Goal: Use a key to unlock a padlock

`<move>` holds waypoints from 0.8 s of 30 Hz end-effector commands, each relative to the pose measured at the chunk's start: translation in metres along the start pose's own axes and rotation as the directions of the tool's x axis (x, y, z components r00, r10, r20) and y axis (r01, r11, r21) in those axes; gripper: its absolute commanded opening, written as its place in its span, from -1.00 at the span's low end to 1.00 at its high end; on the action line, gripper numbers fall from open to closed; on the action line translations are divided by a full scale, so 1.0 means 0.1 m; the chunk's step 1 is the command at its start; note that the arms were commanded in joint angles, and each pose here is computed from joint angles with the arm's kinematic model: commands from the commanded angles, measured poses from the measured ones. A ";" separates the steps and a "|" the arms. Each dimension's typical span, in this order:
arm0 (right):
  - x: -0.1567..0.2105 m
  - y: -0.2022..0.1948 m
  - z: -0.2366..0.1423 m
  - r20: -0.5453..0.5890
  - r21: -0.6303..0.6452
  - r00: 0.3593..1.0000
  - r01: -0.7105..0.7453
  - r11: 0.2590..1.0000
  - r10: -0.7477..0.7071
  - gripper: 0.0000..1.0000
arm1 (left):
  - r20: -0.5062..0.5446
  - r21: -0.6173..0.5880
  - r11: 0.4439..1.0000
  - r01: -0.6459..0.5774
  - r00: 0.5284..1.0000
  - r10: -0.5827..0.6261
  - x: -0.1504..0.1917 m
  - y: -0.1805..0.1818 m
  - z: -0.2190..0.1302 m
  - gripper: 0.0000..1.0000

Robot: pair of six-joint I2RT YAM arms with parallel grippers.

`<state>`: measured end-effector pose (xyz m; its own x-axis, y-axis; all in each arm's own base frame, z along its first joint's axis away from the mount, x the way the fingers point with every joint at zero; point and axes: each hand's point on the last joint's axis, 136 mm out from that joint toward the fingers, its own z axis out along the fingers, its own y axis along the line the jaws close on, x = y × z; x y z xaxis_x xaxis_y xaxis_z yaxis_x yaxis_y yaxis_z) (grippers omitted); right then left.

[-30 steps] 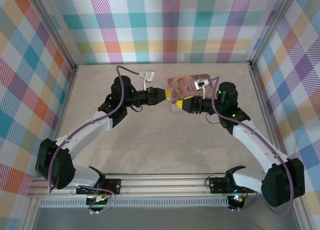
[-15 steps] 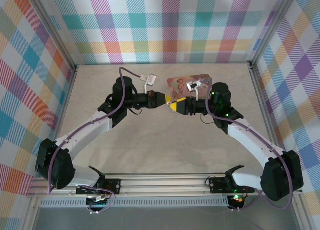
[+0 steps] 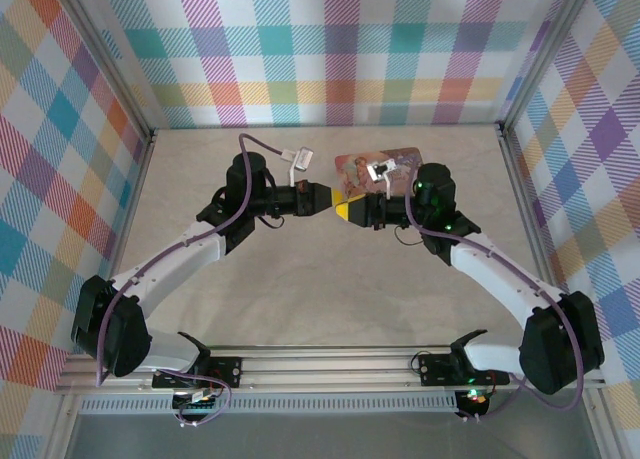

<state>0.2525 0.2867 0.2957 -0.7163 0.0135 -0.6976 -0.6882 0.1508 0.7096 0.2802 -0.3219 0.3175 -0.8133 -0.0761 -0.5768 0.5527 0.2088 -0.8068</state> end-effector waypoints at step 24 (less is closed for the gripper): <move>-0.06 -0.12 -0.11 0.118 0.124 0.993 -0.007 0.992 -0.008 -1.00 | 0.181 -0.020 0.999 0.028 0.983 -0.024 -0.33 -0.01 -0.19 -0.07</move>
<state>0.2603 0.2767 0.2833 -0.7198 0.0656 -0.6911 -0.6559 0.2616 0.7080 0.2997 -0.3110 0.3212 -0.8084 -0.1754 -0.5620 0.5143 0.2540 -0.8191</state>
